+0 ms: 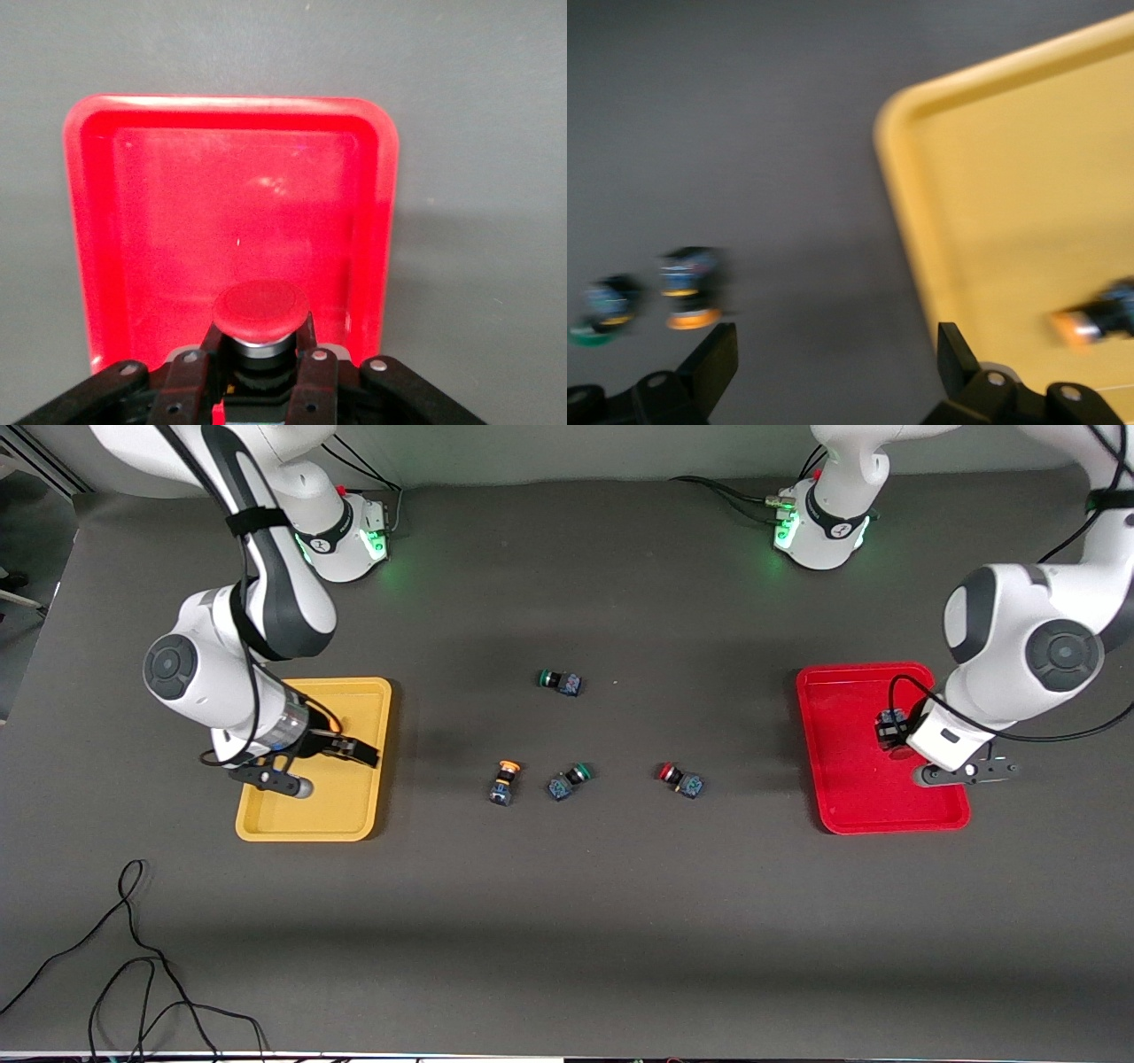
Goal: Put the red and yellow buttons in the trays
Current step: 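Drop yellow button with the right gripper while the left gripper lowers red button, then grasp second yellow button with the right gripper while the left gripper releases red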
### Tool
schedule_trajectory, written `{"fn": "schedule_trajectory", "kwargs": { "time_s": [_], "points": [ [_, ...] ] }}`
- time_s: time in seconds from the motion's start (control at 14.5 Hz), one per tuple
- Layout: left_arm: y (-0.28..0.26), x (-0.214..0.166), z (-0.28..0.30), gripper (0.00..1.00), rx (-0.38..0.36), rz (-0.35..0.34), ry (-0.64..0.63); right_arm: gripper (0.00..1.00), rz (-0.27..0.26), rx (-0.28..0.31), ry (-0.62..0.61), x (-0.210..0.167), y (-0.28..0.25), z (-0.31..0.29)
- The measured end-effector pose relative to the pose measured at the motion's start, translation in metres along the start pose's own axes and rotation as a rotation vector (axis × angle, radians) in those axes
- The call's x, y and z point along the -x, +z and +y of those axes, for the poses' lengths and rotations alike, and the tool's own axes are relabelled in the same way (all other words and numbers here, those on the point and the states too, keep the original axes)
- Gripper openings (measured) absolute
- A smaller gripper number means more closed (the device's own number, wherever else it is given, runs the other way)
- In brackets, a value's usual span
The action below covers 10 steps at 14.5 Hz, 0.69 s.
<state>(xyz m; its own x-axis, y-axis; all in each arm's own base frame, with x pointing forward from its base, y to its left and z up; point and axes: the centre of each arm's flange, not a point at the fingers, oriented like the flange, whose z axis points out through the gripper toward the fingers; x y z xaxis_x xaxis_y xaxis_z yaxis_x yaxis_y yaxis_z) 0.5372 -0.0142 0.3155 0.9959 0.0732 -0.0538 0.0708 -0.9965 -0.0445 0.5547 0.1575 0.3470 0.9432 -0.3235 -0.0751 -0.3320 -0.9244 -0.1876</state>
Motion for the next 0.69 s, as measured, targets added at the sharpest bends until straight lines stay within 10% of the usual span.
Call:
{"fn": "schedule_trajectory", "kwargs": {
  "time_s": [0.34, 0.69],
  "points": [
    [0.103, 0.018, -0.001, 0.33, 0.018, 0.018, 0.031, 1.00, 0.002, 0.013, -0.018, 0.038, 0.060, -0.131],
    [0.103, 0.010, -0.002, 0.81, 0.016, 0.018, 0.034, 1.00, 0.064, 0.063, -0.071, 0.041, 0.174, -0.157]
  ]
}}
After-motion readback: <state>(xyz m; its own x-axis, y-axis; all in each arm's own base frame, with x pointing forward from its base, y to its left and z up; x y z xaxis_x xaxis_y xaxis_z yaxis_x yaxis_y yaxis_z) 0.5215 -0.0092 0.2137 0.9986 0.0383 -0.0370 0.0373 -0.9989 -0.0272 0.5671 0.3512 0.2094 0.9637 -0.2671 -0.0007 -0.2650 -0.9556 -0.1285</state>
